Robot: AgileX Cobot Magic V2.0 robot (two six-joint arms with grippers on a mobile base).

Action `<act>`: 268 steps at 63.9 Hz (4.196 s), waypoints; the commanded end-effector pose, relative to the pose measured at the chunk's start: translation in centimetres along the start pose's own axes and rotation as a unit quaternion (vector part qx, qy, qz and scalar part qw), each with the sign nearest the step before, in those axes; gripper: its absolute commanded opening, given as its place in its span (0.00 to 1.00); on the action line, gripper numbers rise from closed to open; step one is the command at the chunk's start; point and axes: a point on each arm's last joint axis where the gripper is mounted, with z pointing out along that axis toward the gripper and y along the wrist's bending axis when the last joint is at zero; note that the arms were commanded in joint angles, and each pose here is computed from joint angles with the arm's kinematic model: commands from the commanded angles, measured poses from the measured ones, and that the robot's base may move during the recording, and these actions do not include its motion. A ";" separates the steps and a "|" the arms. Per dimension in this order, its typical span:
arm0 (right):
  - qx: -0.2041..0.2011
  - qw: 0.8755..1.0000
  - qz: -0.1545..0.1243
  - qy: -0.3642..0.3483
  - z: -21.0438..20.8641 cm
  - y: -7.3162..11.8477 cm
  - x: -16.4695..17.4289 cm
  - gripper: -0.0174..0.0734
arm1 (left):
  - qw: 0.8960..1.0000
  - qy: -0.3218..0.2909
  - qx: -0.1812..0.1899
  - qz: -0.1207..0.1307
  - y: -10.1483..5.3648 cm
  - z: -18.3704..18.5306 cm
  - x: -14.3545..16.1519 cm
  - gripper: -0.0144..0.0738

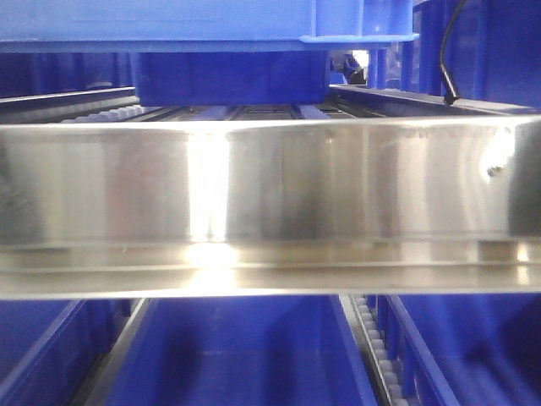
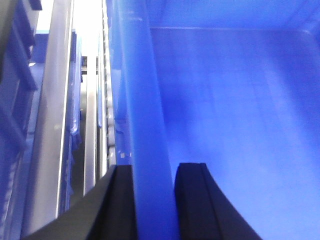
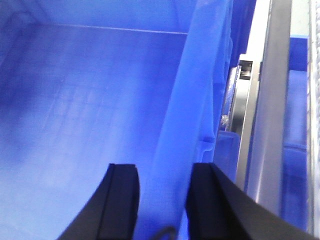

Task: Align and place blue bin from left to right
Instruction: 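Pull the held blue bin back off the shelf with both grippers, then drive the base away from the rack holding the bin in both grippers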

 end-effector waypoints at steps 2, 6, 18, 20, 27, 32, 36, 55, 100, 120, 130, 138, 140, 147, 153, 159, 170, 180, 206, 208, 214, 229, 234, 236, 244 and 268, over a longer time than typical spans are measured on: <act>-0.037 0.996 0.012 -0.075 -1.2 1.2 -1.3 0.01 | 0.994 -0.050 0.091 -0.024 -2.3 -2.2 -0.7 0.04; -0.037 0.996 0.012 -0.075 -1.2 1.2 -1.3 0.01 | 0.994 -0.061 0.091 -0.025 -2.3 -2.3 -0.9 0.04; -0.037 0.996 0.012 -0.076 -1.2 1.2 -1.4 0.01 | 0.988 -0.117 0.094 -0.030 -2.3 -2.5 -2.0 0.04; -0.037 0.996 0.012 -0.076 -1.2 1.2 -1.4 0.01 | 0.987 -0.129 0.095 -0.031 -2.3 -2.5 -2.2 0.04; -0.037 0.996 0.012 -0.076 -1.2 1.2 -1.4 0.01 | 0.980 -0.170 0.097 -0.035 -2.3 -2.7 -2.9 0.04; -0.037 0.996 0.012 -0.076 -1.2 1.2 -1.4 0.01 | 0.974 -0.198 0.098 -0.037 -2.3 -2.9 -3.4 0.04; -0.037 0.996 0.012 -0.076 -1.2 1.2 -1.4 0.01 | 0.970 -0.220 0.099 -0.039 -2.2 -3.1 -3.8 0.04; -0.037 0.996 0.012 -0.076 -1.2 1.2 -1.4 0.01 | 0.953 -0.281 0.102 -0.044 -2.2 -3.7 -4.8 0.04; -0.037 0.996 0.012 -0.076 -1.2 1.2 -1.4 0.01 | 0.952 -0.285 0.102 -0.044 -2.2 -3.7 -4.8 0.04; -0.037 0.996 0.012 -0.076 -1.2 1.2 -1.4 0.01 | 0.952 -0.285 0.102 -0.044 -2.2 -3.7 -4.8 0.04; -0.037 0.996 0.012 -0.076 -1.2 1.2 -1.4 0.01 | 0.952 -0.285 0.102 -0.044 -2.2 -3.7 -4.8 0.04; -0.037 0.996 0.012 -0.076 -1.2 1.2 -1.4 0.01 | 0.952 -0.285 0.102 -0.044 -2.2 -3.7 -4.8 0.04; -0.037 0.996 0.012 -0.076 -1.2 1.2 -1.4 0.01 | 0.952 -0.285 0.102 -0.044 -2.2 -3.7 -4.8 0.04; -0.037 0.996 0.012 -0.076 -1.2 1.2 -1.4 0.01 | 0.952 -0.285 0.102 -0.044 -2.2 -3.7 -4.8 0.04; -0.037 0.996 0.012 -0.076 -1.2 1.2 -1.4 0.01 | 0.952 -0.285 0.102 -0.044 -2.2 -3.7 -4.8 0.04; -0.037 0.996 0.012 -0.076 -1.2 1.2 -1.4 0.01 | 0.952 -0.285 0.102 -0.044 -2.2 -3.7 -4.8 0.04; -0.037 0.996 0.012 -0.076 -1.2 1.2 -1.4 0.01 | 0.952 -0.285 0.102 -0.044 -2.2 -3.7 -4.8 0.04; -0.037 0.996 0.012 -0.076 -1.2 1.2 -1.4 0.01 | 0.952 -0.285 0.102 -0.044 -2.2 -3.7 -4.8 0.04; -0.037 0.996 0.012 -0.076 -1.2 1.2 -1.4 0.01 | 0.952 -0.285 0.102 -0.044 -2.2 -3.7 -4.8 0.04; -0.037 0.996 0.012 -0.076 -1.2 1.2 -1.4 0.01 | 0.952 -0.285 0.102 -0.044 -2.2 -3.7 -4.8 0.04; -0.037 0.996 0.012 -0.076 -1.2 1.2 -1.4 0.01 | 0.952 -0.285 0.102 -0.044 -2.2 -3.7 -4.8 0.04; -0.037 0.996 0.012 -0.076 -1.2 1.2 -1.4 0.01 | 0.952 -0.285 0.102 -0.044 -2.2 -3.7 -4.8 0.04; -0.037 0.996 0.012 -0.076 -1.2 1.2 -1.4 0.01 | 0.952 -0.285 0.102 -0.044 -2.2 -3.7 -4.8 0.04; -0.037 0.996 0.012 -0.076 -1.2 1.2 -1.4 0.01 | 0.952 -0.285 0.102 -0.044 -2.2 -3.7 -4.8 0.04; -0.037 0.996 0.012 -0.076 -1.2 1.2 -1.4 0.01 | 0.952 -0.285 0.102 -0.044 -2.2 -3.7 -4.8 0.04; -0.037 0.996 0.012 -0.076 -1.2 1.2 -1.4 0.01 | 0.952 -0.285 0.102 -0.044 -2.2 -3.7 -4.8 0.04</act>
